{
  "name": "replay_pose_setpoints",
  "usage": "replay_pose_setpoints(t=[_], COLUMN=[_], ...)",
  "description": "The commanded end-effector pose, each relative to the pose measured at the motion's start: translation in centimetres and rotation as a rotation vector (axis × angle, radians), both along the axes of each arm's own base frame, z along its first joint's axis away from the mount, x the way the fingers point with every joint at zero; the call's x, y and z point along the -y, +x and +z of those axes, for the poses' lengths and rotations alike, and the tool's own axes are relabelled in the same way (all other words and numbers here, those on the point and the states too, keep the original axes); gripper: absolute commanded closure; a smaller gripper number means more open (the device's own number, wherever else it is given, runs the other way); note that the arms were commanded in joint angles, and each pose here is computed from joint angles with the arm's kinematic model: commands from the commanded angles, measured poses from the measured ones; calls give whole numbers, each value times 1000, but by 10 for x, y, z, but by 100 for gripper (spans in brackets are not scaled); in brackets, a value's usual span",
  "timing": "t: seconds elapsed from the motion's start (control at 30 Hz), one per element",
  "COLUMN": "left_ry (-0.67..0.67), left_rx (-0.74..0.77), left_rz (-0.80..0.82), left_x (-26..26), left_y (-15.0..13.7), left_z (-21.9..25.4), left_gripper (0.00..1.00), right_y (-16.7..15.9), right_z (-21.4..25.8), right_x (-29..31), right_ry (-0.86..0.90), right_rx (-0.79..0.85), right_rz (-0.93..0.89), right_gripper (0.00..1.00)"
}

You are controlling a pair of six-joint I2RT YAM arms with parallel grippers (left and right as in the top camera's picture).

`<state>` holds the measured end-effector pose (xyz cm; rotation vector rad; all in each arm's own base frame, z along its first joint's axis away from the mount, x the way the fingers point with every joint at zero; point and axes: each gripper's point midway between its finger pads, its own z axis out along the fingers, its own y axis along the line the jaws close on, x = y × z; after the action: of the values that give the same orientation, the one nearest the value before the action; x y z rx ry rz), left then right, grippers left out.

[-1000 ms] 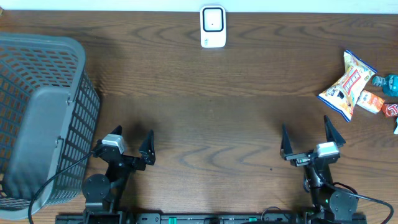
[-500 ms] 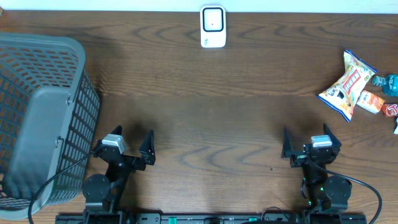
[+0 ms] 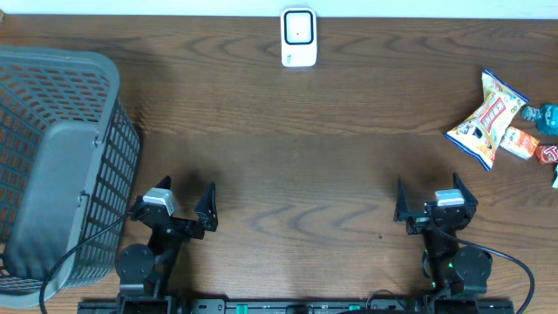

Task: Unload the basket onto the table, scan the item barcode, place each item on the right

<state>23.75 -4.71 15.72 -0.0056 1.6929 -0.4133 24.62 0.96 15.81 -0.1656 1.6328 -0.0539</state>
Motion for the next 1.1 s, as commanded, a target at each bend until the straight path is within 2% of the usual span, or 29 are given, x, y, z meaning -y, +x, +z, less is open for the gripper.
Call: replay_pose_setpoints(t=[0.0, 0.43, 0.73, 0.87, 1.07], left_ry=[-1, 2, 55, 167, 212], left_rx=[-43, -39, -45, -34, -30], left_rz=[-8, 2, 323, 321, 303], left_x=[2, 0, -56, -58, -56], left_y=[-1, 0, 6, 6, 6], left_z=[-15, -14, -21, -21, -21], left_gripper=[2, 2, 2, 2, 2], right_y=[0, 0, 0, 0, 0], right_z=[0, 0, 0, 0, 0], right_x=[1, 1, 1, 1, 1], right_ry=[-2, -2, -2, -2, -2], right_rx=[0, 0, 0, 0, 0], right_rz=[-7, -7, -7, -7, -7], right_gripper=[1, 1, 1, 1, 1])
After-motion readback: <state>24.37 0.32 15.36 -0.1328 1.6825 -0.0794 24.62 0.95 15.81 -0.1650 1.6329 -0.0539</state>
